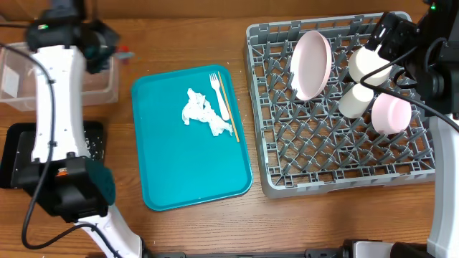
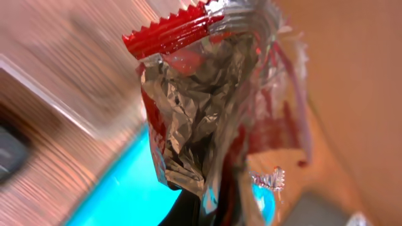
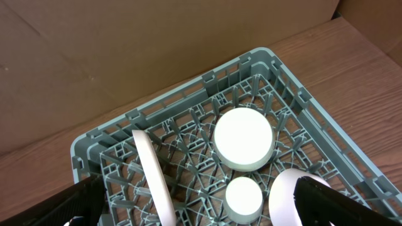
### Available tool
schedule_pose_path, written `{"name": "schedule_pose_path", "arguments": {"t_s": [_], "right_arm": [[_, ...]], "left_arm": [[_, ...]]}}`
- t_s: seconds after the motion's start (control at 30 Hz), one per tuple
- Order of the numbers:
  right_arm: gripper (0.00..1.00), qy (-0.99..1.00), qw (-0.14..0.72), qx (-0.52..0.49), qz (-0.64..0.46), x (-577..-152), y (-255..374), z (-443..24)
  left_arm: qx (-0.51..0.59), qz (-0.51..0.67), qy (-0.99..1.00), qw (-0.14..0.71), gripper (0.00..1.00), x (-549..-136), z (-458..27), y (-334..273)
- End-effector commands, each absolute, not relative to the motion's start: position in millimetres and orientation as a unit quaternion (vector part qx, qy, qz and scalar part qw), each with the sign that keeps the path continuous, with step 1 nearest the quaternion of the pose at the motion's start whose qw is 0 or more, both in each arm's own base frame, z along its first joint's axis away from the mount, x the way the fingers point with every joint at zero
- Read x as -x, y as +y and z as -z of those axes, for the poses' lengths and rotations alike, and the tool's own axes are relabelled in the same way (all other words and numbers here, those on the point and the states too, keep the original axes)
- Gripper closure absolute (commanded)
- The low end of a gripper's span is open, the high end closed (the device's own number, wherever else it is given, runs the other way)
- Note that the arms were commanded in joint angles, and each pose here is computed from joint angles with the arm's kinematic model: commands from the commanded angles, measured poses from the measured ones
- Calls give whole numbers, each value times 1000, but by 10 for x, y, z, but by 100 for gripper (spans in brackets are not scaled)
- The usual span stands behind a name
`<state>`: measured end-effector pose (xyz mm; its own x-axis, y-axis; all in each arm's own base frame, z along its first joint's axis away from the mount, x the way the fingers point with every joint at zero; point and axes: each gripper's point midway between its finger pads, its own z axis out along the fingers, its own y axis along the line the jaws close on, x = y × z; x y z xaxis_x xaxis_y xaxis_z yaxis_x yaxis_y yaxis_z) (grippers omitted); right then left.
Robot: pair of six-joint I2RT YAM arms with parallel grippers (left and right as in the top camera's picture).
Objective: Sort waste into correct bins and load items into the dishwasher rack
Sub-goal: 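Carry the wrapper left and drop it into the clear plastic bin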
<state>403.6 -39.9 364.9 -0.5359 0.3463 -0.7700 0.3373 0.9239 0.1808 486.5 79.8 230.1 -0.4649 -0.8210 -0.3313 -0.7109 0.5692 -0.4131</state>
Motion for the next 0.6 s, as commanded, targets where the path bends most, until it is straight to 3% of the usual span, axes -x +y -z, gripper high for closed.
{"name": "schedule_pose_path", "arguments": {"t_s": [0.0,0.13,0.33,0.43,0.57], "right_arm": [[0,871,450,-198,-2,-4035,-428,-3726],[0,871,450,-198,-3,-4035,-428,-3726],[0,871,450,-198,-3,-4035,-428,-3726],[0,871,450,-198,-2,-4035,-428,-3726],[0,871,450,-198,-3,-4035,-428,-3726]], "left_arm": [[489,74,824,277,96,-4846,-2275,1413],[516,57,806,284,91,-4891,-2104,1805],[542,44,797,263,23,-4926,-1680,2172],[537,43,803,253,15,-4898,-1589,2239],[521,63,808,268,14,-4892,-1851,2165]]}}
